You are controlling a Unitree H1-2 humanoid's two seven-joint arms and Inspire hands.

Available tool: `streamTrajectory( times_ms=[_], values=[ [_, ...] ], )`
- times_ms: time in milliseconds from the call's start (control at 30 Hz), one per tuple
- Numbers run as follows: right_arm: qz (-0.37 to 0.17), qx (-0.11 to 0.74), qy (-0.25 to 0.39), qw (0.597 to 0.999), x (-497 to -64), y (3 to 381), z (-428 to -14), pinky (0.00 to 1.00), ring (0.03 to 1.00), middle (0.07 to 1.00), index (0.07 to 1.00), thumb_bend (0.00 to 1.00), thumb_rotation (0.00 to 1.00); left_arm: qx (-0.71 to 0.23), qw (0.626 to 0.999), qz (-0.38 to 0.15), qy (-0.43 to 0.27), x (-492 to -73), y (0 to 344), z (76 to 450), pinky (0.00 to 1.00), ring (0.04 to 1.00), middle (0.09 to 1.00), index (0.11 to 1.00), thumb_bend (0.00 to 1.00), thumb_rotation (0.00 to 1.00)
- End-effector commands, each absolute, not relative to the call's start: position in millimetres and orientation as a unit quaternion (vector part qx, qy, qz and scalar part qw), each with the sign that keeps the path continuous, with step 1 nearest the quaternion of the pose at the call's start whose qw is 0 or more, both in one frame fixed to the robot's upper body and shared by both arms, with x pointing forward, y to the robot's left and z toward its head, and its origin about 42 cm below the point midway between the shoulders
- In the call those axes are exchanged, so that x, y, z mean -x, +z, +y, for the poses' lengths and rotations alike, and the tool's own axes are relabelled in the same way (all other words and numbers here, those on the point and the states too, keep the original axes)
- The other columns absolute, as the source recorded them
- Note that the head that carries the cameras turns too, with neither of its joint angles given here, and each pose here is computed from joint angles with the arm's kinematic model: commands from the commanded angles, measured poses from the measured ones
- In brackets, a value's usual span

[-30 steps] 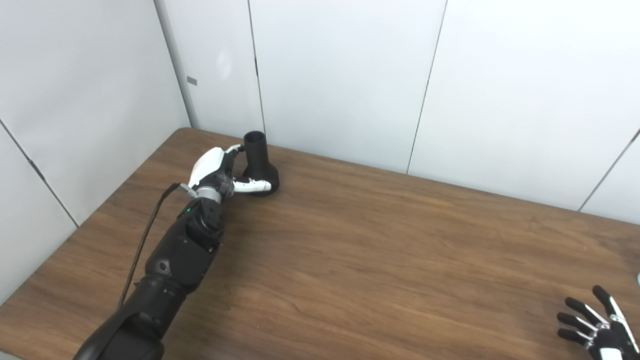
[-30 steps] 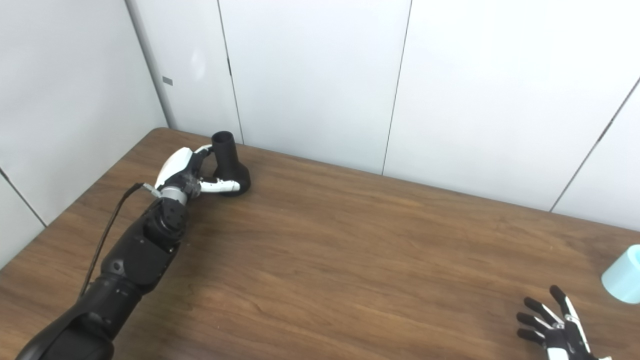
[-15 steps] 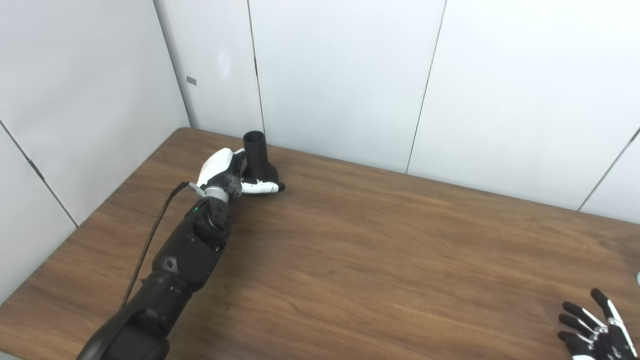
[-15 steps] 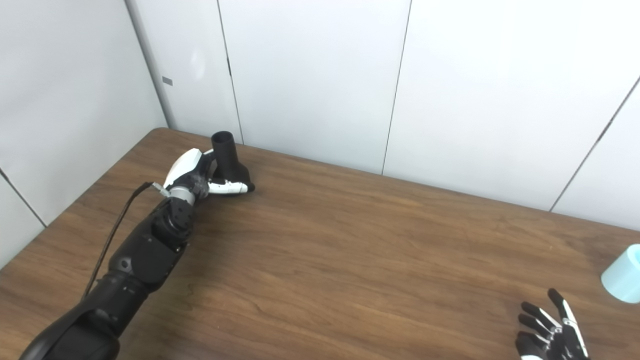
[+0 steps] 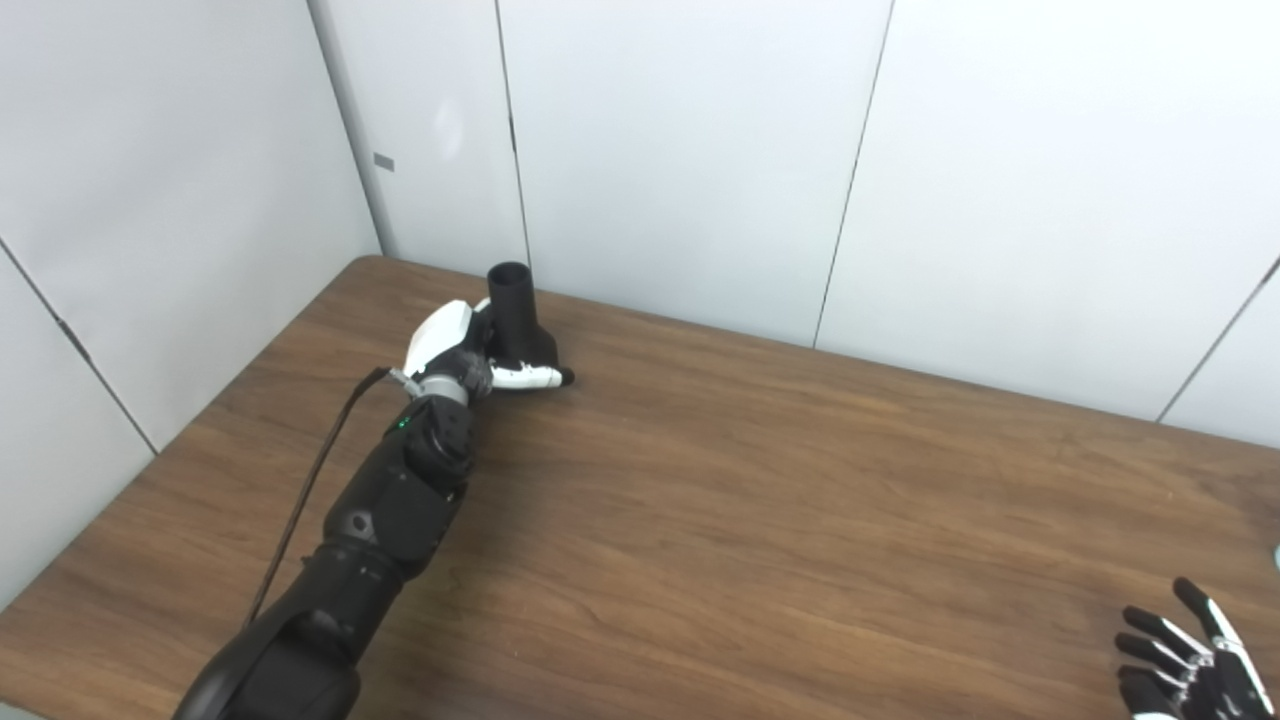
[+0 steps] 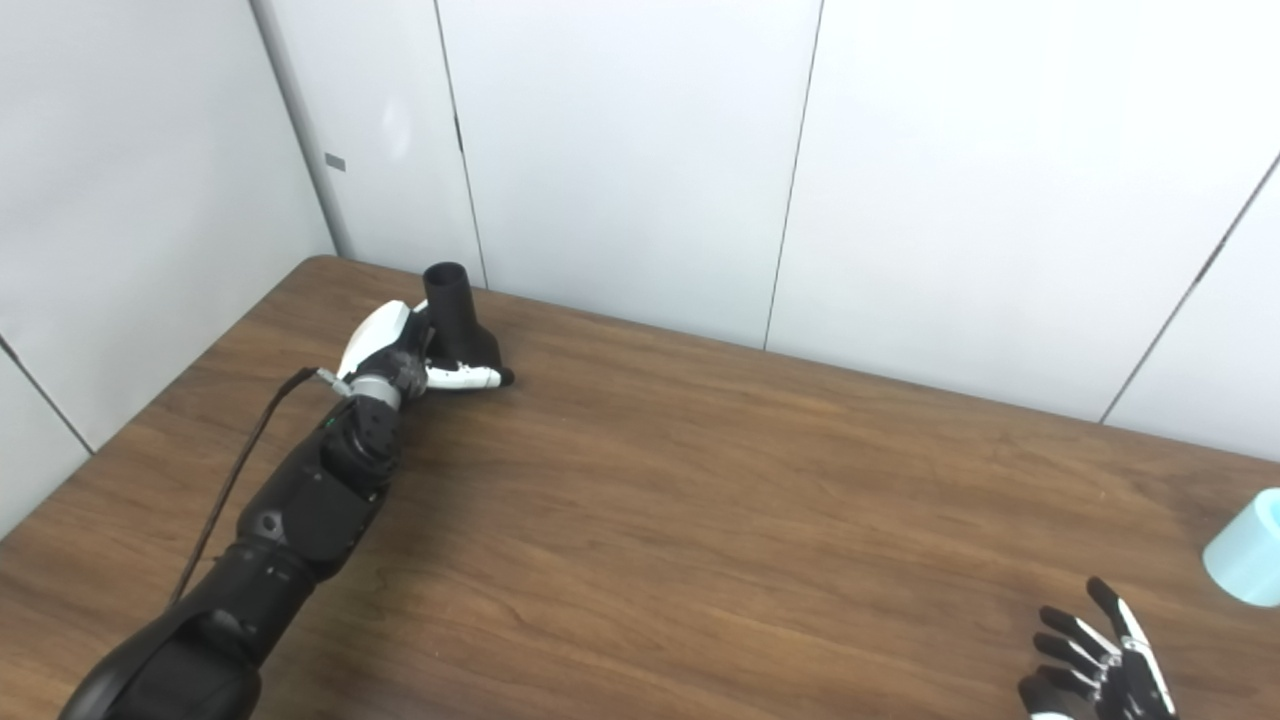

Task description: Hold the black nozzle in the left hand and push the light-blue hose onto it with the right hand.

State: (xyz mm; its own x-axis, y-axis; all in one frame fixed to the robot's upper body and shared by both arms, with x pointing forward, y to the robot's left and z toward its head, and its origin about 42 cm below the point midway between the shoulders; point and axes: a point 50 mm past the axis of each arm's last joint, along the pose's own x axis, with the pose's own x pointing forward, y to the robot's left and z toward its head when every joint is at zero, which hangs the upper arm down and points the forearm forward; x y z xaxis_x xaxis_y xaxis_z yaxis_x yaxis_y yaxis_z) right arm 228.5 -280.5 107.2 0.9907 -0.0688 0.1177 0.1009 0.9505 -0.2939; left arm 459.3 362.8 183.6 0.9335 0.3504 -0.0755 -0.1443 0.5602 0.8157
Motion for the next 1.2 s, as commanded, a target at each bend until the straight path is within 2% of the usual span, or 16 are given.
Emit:
streamTrajectory(
  times_ms=[0, 133, 233, 267, 300, 333, 367, 400, 467, 500, 633, 733, 800, 867, 1033, 1167],
  values=[
    [-0.025, 0.147, -0.048, 0.988, -214.8, 91.4, -279.0, 0.65, 0.759, 0.784, 0.901, 0.63, 0.7, -0.468, 0.864, 0.082, 0.166, -472.8, 212.2, 363.0, 1.0, 0.943, 0.851, 0.863, 0.89, 0.31],
    [-0.026, 0.148, -0.048, 0.987, -214.3, 90.9, -279.4, 0.65, 0.757, 0.785, 0.908, 0.64, 0.71, -0.474, 0.861, 0.083, 0.167, -473.3, 210.3, 362.3, 1.0, 0.93, 0.835, 0.805, 0.85, 0.24],
    [-0.027, 0.142, -0.048, 0.988, -213.0, 90.6, -279.7, 0.65, 0.757, 0.784, 0.915, 0.65, 0.71, -0.463, 0.868, 0.076, 0.163, -472.5, 209.1, 363.2, 1.0, 0.912, 0.794, 0.703, 0.79, 0.16],
    [-0.027, 0.144, -0.049, 0.988, -212.6, 90.8, -279.9, 0.65, 0.749, 0.781, 0.917, 0.66, 0.72, -0.456, 0.872, 0.07, 0.163, -471.9, 208.4, 363.1, 1.0, 0.89, 0.758, 0.652, 0.77, 0.1],
    [-0.028, 0.148, -0.049, 0.987, -212.3, 91.3, -279.9, 0.64, 0.743, 0.778, 0.917, 0.66, 0.73, -0.445, 0.878, 0.061, 0.166, -470.7, 207.4, 362.5, 1.0, 0.866, 0.724, 0.575, 0.65, 0.08],
    [-0.029, 0.152, -0.048, 0.987, -212.0, 92.0, -280.1, 0.64, 0.745, 0.777, 0.918, 0.65, 0.72, -0.437, 0.882, 0.052, 0.169, -469.6, 206.3, 361.8, 1.0, 0.802, 0.631, 0.524, 0.58, 0.04],
    [-0.029, 0.155, -0.048, 0.986, -211.7, 92.5, -280.4, 0.63, 0.743, 0.775, 0.919, 0.63, 0.72, -0.432, 0.884, 0.05, 0.171, -468.9, 205.2, 361.1, 1.0, 0.724, 0.563, 0.494, 0.55, 0.02],
    [-0.029, 0.156, -0.047, 0.986, -211.5, 92.8, -280.7, 0.63, 0.742, 0.775, 0.92, 0.62, 0.72, -0.431, 0.884, 0.05, 0.172, -468.7, 204.1, 360.7, 0.99, 0.702, 0.552, 0.478, 0.53, 0.01],
    [-0.029, 0.158, -0.048, 0.986, -210.9, 93.4, -280.7, 0.64, 0.734, 0.771, 0.919, 0.65, 0.74, -0.438, 0.882, 0.054, 0.167, -468.5, 202.3, 360.4, 0.89, 0.686, 0.559, 0.462, 0.51, 0.0],
    [-0.03, 0.158, -0.048, 0.986, -210.8, 93.4, -280.8, 0.64, 0.738, 0.771, 0.917, 0.65, 0.75, -0.445, 0.879, 0.055, 0.163, -468.5, 201.2, 360.1, 0.85, 0.704, 0.531, 0.473, 0.52, 0.0],
    [-0.031, 0.151, -0.047, 0.987, -211.3, 93.4, -280.6, 0.65, 0.745, 0.77, 0.916, 0.65, 0.76, -0.45, 0.878, 0.056, 0.155, -467.4, 197.7, 358.2, 0.84, 0.719, 0.501, 0.484, 0.52, 0.0],
    [-0.031, 0.148, -0.048, 0.987, -211.6, 94.5, -280.6, 0.63, 0.739, 0.764, 0.911, 0.64, 0.75, -0.455, 0.876, 0.05, 0.151, -465.9, 196.3, 356.4, 0.87, 0.736, 0.498, 0.486, 0.52, 0.0],
    [-0.032, 0.149, -0.049, 0.987, -211.7, 95.0, -280.7, 0.62, 0.728, 0.758, 0.905, 0.64, 0.74, -0.456, 0.876, 0.045, 0.151, -464.8, 195.2, 355.0, 0.87, 0.719, 0.55, 0.464, 0.51, 0.0],
    [-0.031, 0.149, -0.049, 0.987, -212.3, 94.6, -280.4, 0.62, 0.721, 0.758, 0.904, 0.63, 0.74, -0.456, 0.877, 0.042, 0.15, -464.0, 193.5, 353.7, 0.87, 0.7, 0.555, 0.46, 0.51, 0.0],
    [-0.031, 0.131, -0.047, 0.99, -214.4, 92.5, -279.2, 0.65, 0.737, 0.766, 0.909, 0.61, 0.72, -0.468, 0.872, 0.032, 0.137, -458.0, 185.4, 348.7, 0.99, 0.764, 0.551, 0.459, 0.51, 0.0],
    [-0.037, 0.132, -0.046, 0.989, -215.8, 91.6, -277.6, 0.65, 0.751, 0.768, 0.905, 0.59, 0.72, -0.474, 0.87, 0.027, 0.129, -453.2, 180.0, 344.5, 1.0, 0.769, 0.55, 0.457, 0.51, 0.0]
  ],
)
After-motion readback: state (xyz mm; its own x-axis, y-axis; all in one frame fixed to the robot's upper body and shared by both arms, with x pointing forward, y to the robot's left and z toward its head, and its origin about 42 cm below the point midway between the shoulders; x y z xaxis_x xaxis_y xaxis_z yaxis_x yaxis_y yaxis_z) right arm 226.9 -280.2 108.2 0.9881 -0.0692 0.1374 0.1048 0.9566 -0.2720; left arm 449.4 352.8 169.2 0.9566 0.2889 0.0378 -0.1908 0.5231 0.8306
